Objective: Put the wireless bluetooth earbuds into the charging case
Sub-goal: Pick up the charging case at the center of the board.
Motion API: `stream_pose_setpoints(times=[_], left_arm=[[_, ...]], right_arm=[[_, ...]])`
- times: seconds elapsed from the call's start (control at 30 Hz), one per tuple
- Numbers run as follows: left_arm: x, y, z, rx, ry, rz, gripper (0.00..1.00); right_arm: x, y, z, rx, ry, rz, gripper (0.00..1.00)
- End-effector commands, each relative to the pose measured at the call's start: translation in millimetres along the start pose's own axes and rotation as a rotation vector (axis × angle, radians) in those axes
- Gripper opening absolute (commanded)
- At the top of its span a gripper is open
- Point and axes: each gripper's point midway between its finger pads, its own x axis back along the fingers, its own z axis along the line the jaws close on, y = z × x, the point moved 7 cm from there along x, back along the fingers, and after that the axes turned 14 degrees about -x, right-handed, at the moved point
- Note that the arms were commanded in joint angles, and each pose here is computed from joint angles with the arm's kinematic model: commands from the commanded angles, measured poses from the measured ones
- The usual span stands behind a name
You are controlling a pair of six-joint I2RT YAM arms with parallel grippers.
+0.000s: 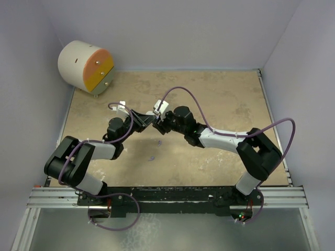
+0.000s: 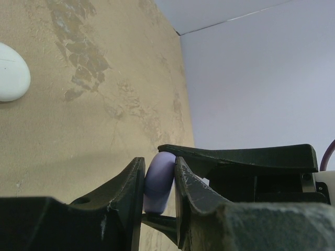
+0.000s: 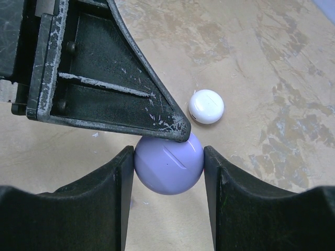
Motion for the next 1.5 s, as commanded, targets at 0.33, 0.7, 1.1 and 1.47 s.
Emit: stream_pose_setpoints(times=[0.33, 0.7, 1.1, 1.47], left_arm=[[-2, 4, -22, 0.004, -0.092, -0.042, 0.00], [-3, 3, -10, 0.072, -0.051, -0.085, 0.00], [6, 3, 4, 0.158, 0.010, -0.161, 0.00], [15, 21, -3, 0.254, -0.014, -0.317, 0.00]], right_arm=[[7, 47, 19, -0.023, 0.093, -0.160, 0.48], [15, 54, 19, -0.044, 0.079, -0.182, 0.68], [46, 80, -3, -0.201, 0.014, -0.286, 0.80], [77, 55, -9, -0.573, 0.197, -0.328, 0.78]])
